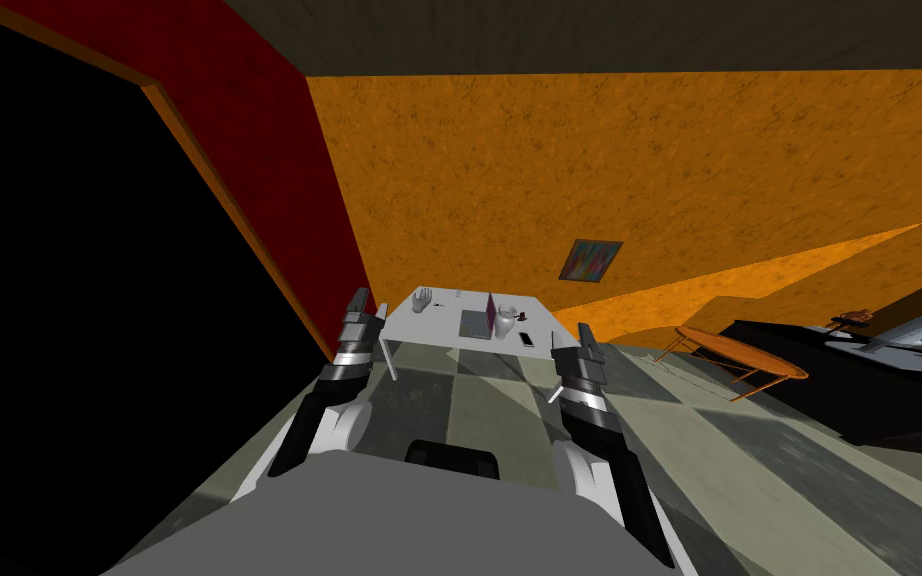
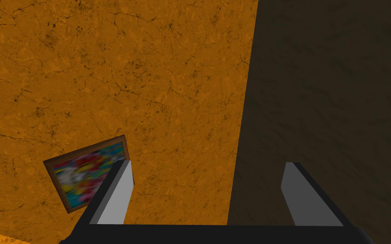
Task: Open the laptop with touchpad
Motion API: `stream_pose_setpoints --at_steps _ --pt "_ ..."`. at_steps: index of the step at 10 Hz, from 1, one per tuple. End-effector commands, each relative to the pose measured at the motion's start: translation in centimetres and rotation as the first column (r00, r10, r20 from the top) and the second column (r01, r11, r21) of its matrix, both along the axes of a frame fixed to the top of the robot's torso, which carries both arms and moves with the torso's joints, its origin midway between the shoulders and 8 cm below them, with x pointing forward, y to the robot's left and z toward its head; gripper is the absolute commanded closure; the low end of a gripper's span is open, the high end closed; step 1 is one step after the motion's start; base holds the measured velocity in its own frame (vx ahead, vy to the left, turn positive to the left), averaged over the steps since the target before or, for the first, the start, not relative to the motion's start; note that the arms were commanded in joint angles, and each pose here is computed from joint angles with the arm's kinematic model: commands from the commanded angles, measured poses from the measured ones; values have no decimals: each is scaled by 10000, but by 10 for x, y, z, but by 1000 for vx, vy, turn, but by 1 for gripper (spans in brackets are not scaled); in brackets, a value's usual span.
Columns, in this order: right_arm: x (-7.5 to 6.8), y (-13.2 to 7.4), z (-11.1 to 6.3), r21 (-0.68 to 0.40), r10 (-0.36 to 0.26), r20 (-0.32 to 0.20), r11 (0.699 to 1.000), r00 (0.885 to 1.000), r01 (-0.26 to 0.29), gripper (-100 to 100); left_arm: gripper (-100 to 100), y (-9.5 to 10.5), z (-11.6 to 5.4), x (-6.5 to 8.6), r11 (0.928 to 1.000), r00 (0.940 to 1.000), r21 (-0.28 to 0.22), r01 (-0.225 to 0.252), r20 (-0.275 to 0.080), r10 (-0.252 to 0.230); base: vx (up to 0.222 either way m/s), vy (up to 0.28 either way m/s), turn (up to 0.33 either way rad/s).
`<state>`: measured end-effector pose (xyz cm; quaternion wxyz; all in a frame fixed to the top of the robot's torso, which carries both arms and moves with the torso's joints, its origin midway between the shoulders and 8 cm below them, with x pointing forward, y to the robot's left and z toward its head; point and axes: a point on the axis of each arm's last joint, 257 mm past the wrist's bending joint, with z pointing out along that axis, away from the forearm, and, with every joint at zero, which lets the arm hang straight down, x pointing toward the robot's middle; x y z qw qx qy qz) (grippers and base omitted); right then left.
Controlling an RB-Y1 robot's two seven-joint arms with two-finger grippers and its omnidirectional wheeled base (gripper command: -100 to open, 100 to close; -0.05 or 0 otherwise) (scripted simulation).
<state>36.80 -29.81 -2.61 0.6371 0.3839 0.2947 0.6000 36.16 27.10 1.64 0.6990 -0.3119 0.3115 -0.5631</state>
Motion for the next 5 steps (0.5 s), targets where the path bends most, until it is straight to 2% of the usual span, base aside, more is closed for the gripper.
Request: stream_pose_setpoints --at_steps 1,5 --pt "0 0 0 0 0 0 10000 10000 0 0 0 0 0 0 10000 10000 0 0 0 0 0 0 0" --pt "0 0 0 -1 0 3 10000 10000 0 0 0 0 0 0 10000 10000 1 0 3 0 0 0 0"
